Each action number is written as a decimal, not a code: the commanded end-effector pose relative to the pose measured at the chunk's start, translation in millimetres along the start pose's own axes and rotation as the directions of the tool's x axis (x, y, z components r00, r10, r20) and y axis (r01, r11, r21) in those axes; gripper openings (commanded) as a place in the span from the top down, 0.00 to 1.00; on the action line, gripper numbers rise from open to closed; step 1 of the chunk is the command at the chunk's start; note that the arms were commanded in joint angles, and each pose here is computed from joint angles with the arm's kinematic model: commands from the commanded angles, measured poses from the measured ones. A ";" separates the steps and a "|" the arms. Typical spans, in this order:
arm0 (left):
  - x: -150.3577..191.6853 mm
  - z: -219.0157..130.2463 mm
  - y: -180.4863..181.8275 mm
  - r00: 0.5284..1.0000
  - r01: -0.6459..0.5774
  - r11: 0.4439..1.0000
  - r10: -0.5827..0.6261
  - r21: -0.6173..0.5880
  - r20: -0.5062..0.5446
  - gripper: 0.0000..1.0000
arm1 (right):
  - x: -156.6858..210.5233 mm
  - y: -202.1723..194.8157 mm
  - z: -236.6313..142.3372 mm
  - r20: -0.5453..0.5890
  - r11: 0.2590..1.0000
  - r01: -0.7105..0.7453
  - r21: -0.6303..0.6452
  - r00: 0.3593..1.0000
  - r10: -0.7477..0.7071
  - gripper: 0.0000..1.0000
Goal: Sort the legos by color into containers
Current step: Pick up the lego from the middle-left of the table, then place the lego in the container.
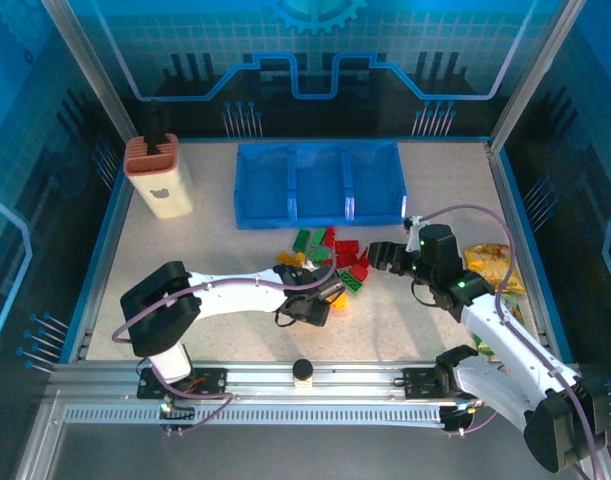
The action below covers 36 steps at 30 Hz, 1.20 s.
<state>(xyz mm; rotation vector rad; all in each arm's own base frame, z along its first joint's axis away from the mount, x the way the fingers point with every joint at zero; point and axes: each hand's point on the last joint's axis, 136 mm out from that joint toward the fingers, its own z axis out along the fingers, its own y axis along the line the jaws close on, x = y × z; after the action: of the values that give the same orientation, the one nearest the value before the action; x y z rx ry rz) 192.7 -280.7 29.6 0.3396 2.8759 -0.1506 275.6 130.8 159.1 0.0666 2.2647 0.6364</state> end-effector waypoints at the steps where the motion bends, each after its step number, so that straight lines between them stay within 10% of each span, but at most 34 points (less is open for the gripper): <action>1: -2.7 -1.7 4.0 1.000 0.012 0.999 -0.012 -0.049 0.005 0.49 | 6.0 -1.4 -1.0 -0.005 1.000 0.001 0.010 1.000 -0.001 0.17; 13: -10.9 -14.1 6.9 0.999 0.015 0.998 -0.013 -0.063 0.040 0.70 | 8.0 -1.9 0.4 -0.008 1.000 -0.003 0.007 1.000 0.003 0.17; 36: -90.0 -108.0 43.8 0.947 0.113 0.989 -0.136 0.093 0.291 0.73 | 14.0 2.8 2.8 -0.041 1.000 0.020 -0.024 0.999 -0.021 0.18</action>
<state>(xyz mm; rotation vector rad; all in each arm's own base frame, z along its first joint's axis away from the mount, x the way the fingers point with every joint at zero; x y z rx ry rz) 251.0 -248.5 127.5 0.1321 2.6500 -0.2609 273.1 130.8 153.9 0.0631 2.2773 0.6376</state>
